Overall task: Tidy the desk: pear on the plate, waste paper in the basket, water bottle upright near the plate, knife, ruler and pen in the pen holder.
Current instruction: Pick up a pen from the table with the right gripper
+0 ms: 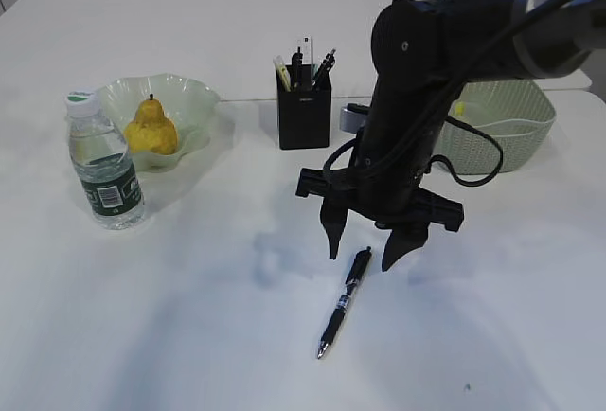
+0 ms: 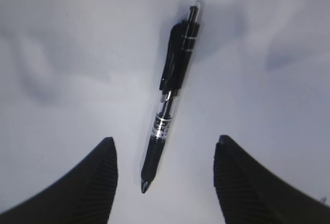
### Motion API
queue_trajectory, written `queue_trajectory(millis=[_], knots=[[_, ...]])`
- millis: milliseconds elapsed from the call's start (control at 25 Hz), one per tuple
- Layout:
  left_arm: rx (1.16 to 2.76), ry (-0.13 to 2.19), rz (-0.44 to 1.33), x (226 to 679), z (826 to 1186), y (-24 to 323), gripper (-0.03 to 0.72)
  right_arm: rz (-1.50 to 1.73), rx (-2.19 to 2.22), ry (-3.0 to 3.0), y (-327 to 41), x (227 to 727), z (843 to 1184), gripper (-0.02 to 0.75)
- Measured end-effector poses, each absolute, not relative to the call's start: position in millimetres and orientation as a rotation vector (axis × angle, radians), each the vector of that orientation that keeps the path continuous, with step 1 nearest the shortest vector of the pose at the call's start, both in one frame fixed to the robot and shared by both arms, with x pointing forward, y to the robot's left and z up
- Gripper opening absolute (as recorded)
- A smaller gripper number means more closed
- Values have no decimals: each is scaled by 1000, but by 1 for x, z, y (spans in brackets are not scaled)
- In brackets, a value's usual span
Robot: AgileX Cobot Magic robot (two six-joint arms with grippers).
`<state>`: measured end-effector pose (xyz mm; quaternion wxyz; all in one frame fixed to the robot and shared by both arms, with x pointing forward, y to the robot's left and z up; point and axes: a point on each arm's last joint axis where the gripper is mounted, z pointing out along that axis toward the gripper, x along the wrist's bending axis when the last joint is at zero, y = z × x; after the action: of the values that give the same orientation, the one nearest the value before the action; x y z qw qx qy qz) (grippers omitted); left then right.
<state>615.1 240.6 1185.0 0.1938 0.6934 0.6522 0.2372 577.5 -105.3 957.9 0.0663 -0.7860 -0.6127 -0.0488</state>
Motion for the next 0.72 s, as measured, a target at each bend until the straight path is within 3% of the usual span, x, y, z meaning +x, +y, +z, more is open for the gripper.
queue_trajectory(millis=[720], knots=[[1950, 1834, 691, 615, 1185, 242, 255, 0, -2386, -1777, -94, 579, 920, 469]])
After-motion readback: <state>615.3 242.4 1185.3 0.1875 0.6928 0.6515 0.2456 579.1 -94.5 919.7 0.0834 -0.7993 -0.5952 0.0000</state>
